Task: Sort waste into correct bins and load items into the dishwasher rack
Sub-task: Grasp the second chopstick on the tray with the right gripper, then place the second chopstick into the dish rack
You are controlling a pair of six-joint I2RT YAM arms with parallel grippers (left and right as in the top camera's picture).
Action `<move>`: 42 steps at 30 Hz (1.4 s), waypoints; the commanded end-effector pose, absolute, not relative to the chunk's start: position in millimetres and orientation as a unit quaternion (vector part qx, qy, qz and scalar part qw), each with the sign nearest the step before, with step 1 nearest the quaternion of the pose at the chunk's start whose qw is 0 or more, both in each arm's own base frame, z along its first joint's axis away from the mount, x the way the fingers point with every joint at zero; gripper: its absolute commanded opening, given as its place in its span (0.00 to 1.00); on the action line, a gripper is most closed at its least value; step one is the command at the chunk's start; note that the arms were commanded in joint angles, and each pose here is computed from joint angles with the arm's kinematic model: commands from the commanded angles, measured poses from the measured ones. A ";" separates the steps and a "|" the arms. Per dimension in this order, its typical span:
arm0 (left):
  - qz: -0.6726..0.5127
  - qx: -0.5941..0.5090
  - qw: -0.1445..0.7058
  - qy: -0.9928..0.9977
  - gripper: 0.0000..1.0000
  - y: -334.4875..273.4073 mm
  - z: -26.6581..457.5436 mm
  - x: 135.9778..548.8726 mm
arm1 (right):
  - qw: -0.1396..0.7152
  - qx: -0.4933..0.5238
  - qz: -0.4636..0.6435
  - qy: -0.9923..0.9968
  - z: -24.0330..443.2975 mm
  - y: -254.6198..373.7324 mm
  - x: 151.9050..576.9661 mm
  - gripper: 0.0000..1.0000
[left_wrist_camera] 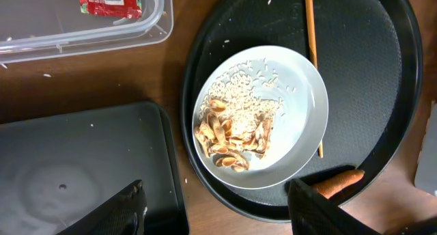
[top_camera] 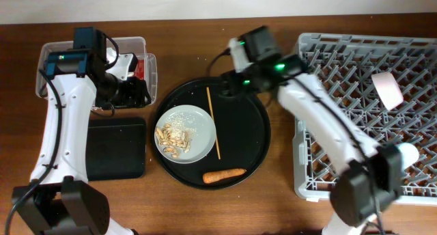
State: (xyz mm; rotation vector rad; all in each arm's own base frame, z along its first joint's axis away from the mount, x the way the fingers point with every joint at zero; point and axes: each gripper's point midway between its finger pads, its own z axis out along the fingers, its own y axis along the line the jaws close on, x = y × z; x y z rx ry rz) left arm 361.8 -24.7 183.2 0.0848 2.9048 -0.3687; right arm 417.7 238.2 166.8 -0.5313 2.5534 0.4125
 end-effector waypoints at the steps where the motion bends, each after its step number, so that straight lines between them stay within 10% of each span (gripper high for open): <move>1: -0.121 0.034 0.123 0.984 0.66 -25.6 194.1 361.6 | 0.251 -0.203 0.122 0.938 133.3 264.6 428.2 0.72; 18: -0.050 -0.036 0.146 0.987 0.73 2.8 193.3 376.2 | 0.182 -0.132 0.068 0.972 6.8 288.9 426.3 0.60; 31: -0.050 -0.036 0.146 0.987 0.76 2.8 193.3 376.1 | 0.121 -0.099 0.007 0.988 -10.5 259.2 399.8 0.09; 42: -0.051 -0.036 0.144 0.988 0.77 2.4 193.0 375.3 | 0.184 -0.062 0.036 0.980 100.2 231.7 415.9 0.04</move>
